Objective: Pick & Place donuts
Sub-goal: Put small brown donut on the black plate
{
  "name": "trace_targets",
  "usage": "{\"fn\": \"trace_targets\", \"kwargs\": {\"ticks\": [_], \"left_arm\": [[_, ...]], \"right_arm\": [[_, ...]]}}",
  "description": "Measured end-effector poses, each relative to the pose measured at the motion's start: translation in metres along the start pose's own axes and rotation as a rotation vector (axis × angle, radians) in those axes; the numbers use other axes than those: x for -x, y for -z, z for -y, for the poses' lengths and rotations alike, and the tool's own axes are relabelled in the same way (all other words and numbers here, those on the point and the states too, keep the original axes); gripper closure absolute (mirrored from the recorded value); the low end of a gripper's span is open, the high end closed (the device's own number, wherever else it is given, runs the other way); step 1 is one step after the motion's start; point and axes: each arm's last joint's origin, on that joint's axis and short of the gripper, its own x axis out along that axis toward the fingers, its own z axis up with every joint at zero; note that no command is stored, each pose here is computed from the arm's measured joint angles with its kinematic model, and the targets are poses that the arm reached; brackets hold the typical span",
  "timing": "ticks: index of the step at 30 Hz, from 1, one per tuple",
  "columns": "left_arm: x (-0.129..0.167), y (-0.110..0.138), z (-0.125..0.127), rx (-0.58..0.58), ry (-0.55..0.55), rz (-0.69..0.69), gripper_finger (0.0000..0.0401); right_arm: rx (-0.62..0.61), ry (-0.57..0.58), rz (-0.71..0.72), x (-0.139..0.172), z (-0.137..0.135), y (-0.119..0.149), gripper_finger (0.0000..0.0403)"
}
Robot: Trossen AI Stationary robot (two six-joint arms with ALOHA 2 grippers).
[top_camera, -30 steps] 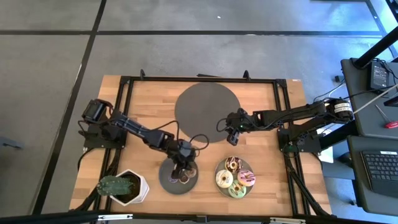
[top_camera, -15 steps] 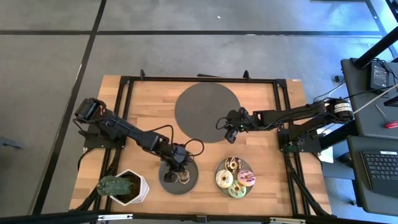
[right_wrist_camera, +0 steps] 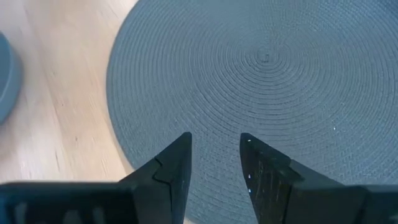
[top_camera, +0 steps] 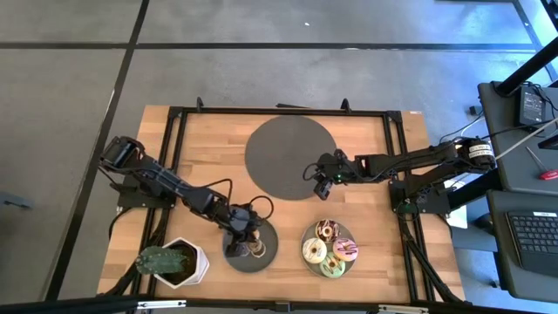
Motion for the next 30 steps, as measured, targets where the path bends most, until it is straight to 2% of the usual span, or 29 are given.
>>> {"fn": "trace_targets", "kwargs": {"ticks": [13, 22, 30], "left_arm": [[-0.002, 0.013, -0.004, -0.024, -0.079, -0.032, 0.0386], [-0.002, 0.014, -0.004, 0.038, -0.059, -0.04, 0.0373], [-0.002, 0.013, -0.004, 0.043, -0.057, -0.037, 0.0369]], "right_arm": [[-0.009, -0.012, 0.028, 0.0, -0.001, -0.003, 0.0265], [-0.007, -0.013, 0.027, 0.0, -0.001, -0.003, 0.0265], [-0.006, -0.015, 0.026, 0.0, -0.001, -0.003, 0.0265]]}}
